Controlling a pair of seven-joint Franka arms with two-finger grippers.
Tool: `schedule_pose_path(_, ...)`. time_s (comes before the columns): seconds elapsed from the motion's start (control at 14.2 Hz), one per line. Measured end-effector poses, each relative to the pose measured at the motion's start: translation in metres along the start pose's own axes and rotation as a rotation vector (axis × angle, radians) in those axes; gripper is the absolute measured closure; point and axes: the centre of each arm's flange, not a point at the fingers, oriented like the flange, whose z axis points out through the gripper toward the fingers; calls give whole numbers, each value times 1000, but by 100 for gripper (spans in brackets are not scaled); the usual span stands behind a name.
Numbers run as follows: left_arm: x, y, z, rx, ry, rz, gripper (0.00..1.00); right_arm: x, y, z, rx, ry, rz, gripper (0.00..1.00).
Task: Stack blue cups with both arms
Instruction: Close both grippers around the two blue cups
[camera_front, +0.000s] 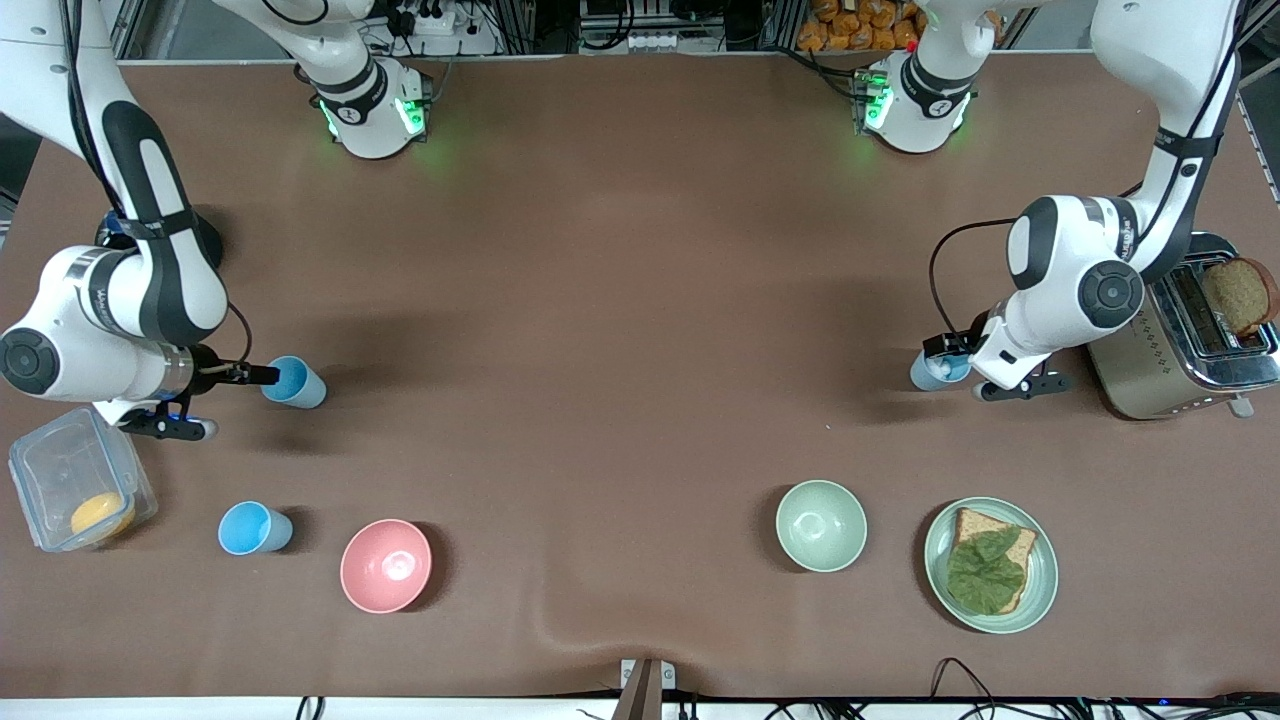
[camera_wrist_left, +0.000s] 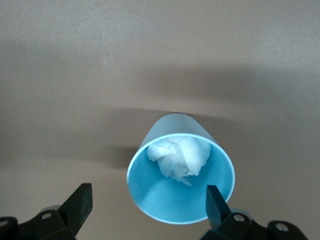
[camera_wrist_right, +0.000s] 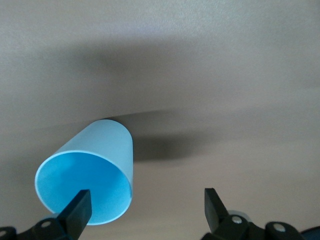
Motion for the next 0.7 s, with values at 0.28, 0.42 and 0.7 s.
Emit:
schedule_pose_path(0.28, 3, 1, 11, -4, 4, 2, 21, 5, -2, 22, -1, -25, -4, 0)
schedule_pose_path(0.42, 5, 4, 10, -6, 11, 6, 41, 6, -2, 28, -1, -27, -4, 0)
schedule_pose_path(0.7, 8, 27, -4, -18, 44, 46, 82, 7, -5, 33, 49, -30, 26, 42)
